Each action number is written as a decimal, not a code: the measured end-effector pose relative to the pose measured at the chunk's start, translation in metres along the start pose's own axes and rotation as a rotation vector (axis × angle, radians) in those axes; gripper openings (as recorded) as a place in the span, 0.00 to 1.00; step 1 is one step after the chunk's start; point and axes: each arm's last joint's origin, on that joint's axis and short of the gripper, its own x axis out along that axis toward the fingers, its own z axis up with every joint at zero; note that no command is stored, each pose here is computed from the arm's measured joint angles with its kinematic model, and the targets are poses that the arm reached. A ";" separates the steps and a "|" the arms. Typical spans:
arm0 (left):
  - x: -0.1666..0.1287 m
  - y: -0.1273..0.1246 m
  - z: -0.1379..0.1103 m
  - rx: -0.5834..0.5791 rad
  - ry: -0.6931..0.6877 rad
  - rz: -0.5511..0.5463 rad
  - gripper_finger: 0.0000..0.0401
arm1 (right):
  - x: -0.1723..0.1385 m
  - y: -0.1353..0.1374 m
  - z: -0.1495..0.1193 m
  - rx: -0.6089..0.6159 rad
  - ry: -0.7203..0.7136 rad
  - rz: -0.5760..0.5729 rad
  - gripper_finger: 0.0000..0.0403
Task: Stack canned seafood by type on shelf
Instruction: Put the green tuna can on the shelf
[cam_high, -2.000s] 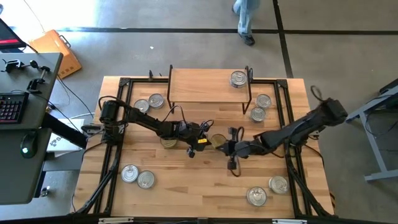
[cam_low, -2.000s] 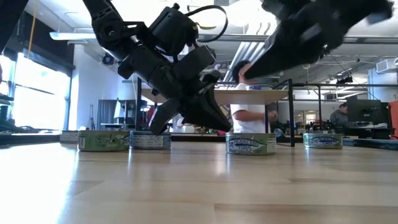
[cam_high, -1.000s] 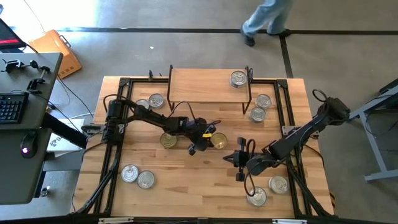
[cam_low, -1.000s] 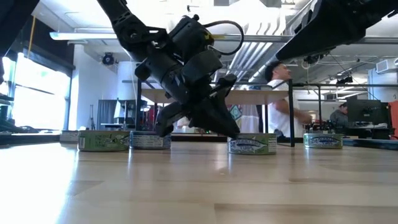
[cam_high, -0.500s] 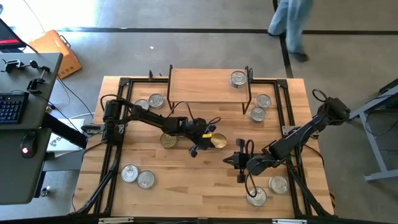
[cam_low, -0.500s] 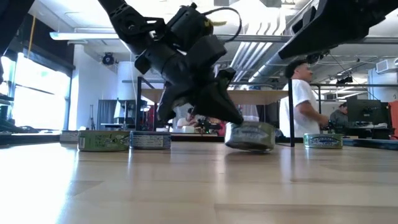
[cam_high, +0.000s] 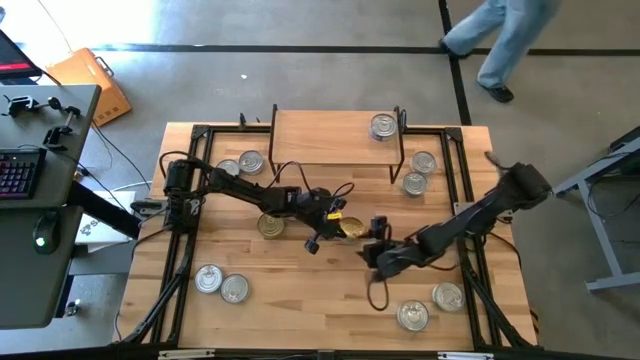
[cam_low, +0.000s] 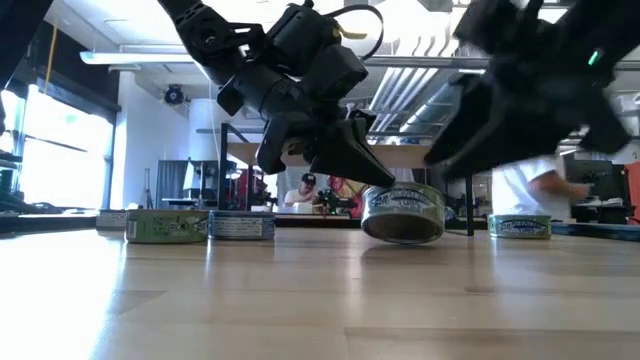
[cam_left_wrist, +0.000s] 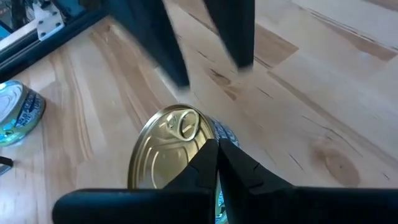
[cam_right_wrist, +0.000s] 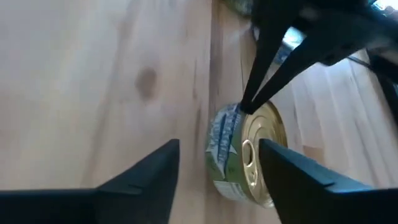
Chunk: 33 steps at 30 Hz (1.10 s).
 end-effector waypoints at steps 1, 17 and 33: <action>0.000 0.000 0.000 -0.006 0.000 0.000 0.00 | 0.006 0.002 -0.002 -0.031 0.008 -0.008 0.58; 0.000 0.001 0.002 -0.036 -0.022 0.010 0.00 | 0.042 0.018 -0.019 -0.176 0.074 -0.237 0.61; -0.010 0.003 0.007 -0.119 0.042 0.062 0.00 | 0.044 0.018 -0.013 -0.052 0.015 -0.274 0.29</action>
